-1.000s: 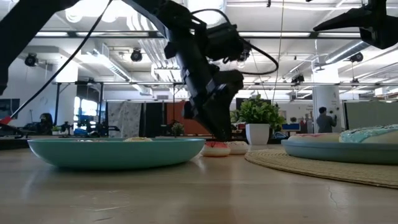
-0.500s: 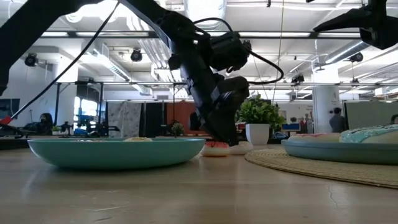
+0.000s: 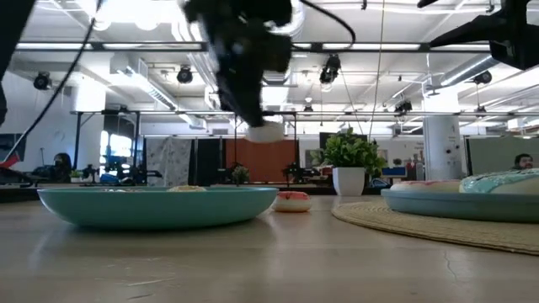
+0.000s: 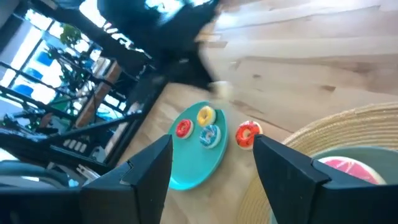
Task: Pick & Place donuts
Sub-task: Put the small white donut on the blue plate, then put the small red donut on the blue plate
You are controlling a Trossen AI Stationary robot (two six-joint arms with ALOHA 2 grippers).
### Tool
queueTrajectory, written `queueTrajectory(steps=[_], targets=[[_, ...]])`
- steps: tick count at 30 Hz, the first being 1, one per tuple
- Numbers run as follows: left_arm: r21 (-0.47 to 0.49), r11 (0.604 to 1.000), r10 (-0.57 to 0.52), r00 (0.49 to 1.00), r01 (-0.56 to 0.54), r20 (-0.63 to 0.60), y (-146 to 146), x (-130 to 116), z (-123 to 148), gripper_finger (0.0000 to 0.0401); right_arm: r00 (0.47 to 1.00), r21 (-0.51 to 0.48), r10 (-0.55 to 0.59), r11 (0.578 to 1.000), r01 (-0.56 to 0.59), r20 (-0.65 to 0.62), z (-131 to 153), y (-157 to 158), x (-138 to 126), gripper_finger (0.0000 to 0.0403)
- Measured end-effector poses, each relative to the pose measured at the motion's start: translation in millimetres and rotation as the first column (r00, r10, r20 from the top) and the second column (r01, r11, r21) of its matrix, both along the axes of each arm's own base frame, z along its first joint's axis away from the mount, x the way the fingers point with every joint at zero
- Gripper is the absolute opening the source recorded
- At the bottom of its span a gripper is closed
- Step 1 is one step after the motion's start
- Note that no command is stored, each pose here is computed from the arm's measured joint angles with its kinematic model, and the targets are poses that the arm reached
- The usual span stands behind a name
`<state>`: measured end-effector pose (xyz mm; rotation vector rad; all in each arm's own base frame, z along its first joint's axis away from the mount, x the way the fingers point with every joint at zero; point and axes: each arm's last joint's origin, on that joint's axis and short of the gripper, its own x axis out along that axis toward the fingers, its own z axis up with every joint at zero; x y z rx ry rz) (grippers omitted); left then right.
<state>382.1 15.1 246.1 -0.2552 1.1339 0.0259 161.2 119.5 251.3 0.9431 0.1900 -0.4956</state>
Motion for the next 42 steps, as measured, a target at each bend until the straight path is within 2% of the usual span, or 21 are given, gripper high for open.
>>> queueTrajectory(steps=[2, 5, 8, 11, 16, 19, 25, 31, 35, 38, 42], targets=[[-0.007, 0.999, -0.047, 0.999, 0.047, -0.010, -17.8, -21.3, 3.2, 0.0001, 1.000, -0.007, 0.004, 1.000, -0.004, -0.012, -1.1, -0.4, -0.5, 0.0216], [-0.042, 0.998, -0.057, 0.997, 0.054, -0.054, -44.9, -55.4, -3.5, 0.0001, 1.000, -0.020, 0.004, 1.000, -0.005, -0.024, -2.2, -1.1, -1.1, 0.0216], [-0.078, 0.996, -0.046, 0.993, 0.038, -0.107, -71.2, -84.9, -23.8, 0.0001, 1.000, -0.027, 0.006, 1.000, -0.007, -0.026, -2.4, -1.1, -1.1, 0.0216], [-0.114, 0.993, -0.038, 0.993, 0.025, -0.115, -94.2, -103.0, -44.3, 0.0001, 1.000, -0.033, 0.007, 0.999, -0.008, -0.028, -2.7, -1.2, -1.1, 0.0216], [-0.147, 0.988, 0.030, 0.990, -0.050, -0.138, -117.0, -115.2, -66.7, 0.0017, 1.000, -0.035, 0.007, 0.999, -0.008, -0.028, -2.6, -1.2, -1.1, 0.0216], [-0.139, 0.987, 0.063, 0.987, -0.083, -0.145, -120.6, -115.7, -69.6, 0.0057, 1.000, -0.034, 0.007, 0.999, -0.008, -0.026, -2.6, -1.1, -1.0, 0.0216], [-0.136, 0.987, 0.066, 0.989, -0.084, -0.131, -119.2, -108.8, -53.4, 0.0127, 1.000, -0.034, 0.007, 0.999, -0.008, -0.026, -2.6, -1.0, -0.9, 0.0216], [-0.022, 0.999, 0.032, 0.994, -0.034, -0.103, -110.7, -99.9, -28.1, 0.0139, 1.000, -0.034, 0.008, 0.999, -0.009, -0.026, -2.6, -0.9, -1.0, 0.0216], [0.121, 0.989, 0.074, 0.996, -0.081, 0.059, -94.2, -81.0, -8.2, 0.0140, 1.000, -0.036, 0.009, 0.999, -0.010, -0.026, -2.5, -0.9, -1.0, 0.0216], [0.063, 0.989, 0.121, 0.975, -0.135, 0.188, -67.8, -57.7, -1.4, 0.0140, 1.000, -0.036, 0.009, 0.999, -0.010, -0.026, -2.5, -0.9, -1.0, 0.0216], [-0.082, 0.984, 0.174, 0.967, -0.161, 0.187, -28.7, -32.2, -21.5, 0.0140, 0.999, -0.027, 0.020, 0.999, -0.021, -0.032, -2.7, -0.5, -0.9, 0.0216]])
